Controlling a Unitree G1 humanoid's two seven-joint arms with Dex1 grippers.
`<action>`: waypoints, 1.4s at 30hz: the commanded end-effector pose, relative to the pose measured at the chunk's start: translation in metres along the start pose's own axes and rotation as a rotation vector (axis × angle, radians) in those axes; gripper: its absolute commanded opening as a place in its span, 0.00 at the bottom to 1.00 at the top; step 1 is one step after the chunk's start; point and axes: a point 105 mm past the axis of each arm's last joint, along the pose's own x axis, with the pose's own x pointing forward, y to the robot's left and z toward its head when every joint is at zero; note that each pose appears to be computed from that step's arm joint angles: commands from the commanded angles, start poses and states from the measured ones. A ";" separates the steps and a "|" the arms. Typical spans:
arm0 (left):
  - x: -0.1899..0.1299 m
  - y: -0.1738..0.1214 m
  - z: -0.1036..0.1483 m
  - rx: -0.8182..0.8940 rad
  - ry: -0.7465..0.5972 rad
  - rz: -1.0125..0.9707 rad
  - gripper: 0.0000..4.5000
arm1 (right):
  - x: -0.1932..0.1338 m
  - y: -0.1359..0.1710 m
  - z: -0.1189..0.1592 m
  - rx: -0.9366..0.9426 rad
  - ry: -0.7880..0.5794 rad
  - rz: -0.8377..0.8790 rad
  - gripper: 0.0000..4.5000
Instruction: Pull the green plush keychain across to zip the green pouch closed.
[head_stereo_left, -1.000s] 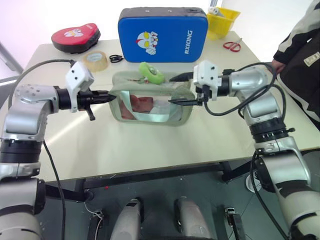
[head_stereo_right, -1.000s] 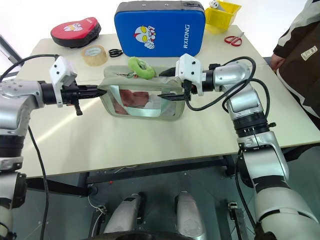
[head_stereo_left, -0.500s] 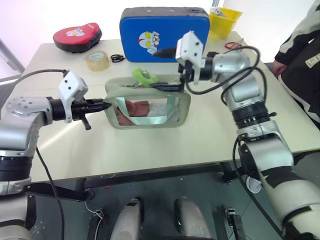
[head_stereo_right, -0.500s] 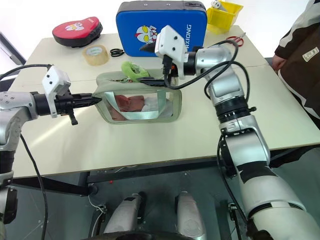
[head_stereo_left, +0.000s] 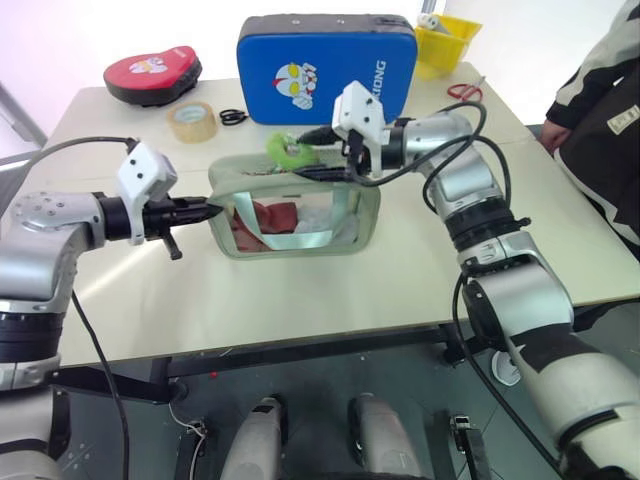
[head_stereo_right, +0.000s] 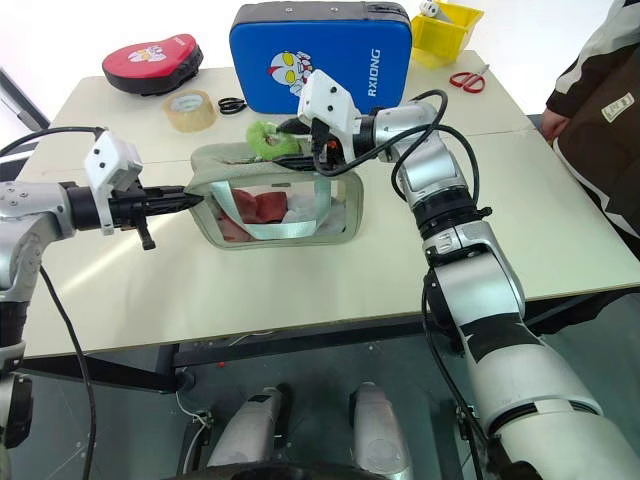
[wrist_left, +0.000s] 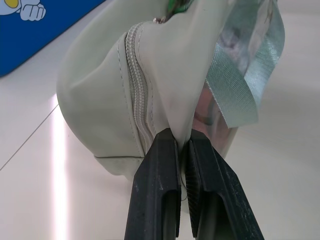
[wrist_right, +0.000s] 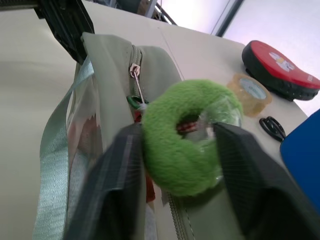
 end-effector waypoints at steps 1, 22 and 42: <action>-0.005 0.005 0.019 0.071 -0.036 0.014 0.00 | -0.003 -0.005 0.006 -0.041 0.016 -0.008 0.12; -0.003 0.007 0.021 0.091 -0.050 0.003 0.00 | -0.010 -0.029 0.034 0.084 -0.091 -0.110 0.72; -0.001 0.005 0.020 0.100 -0.049 0.000 0.00 | -0.010 -0.037 0.019 0.139 -0.045 -0.145 0.01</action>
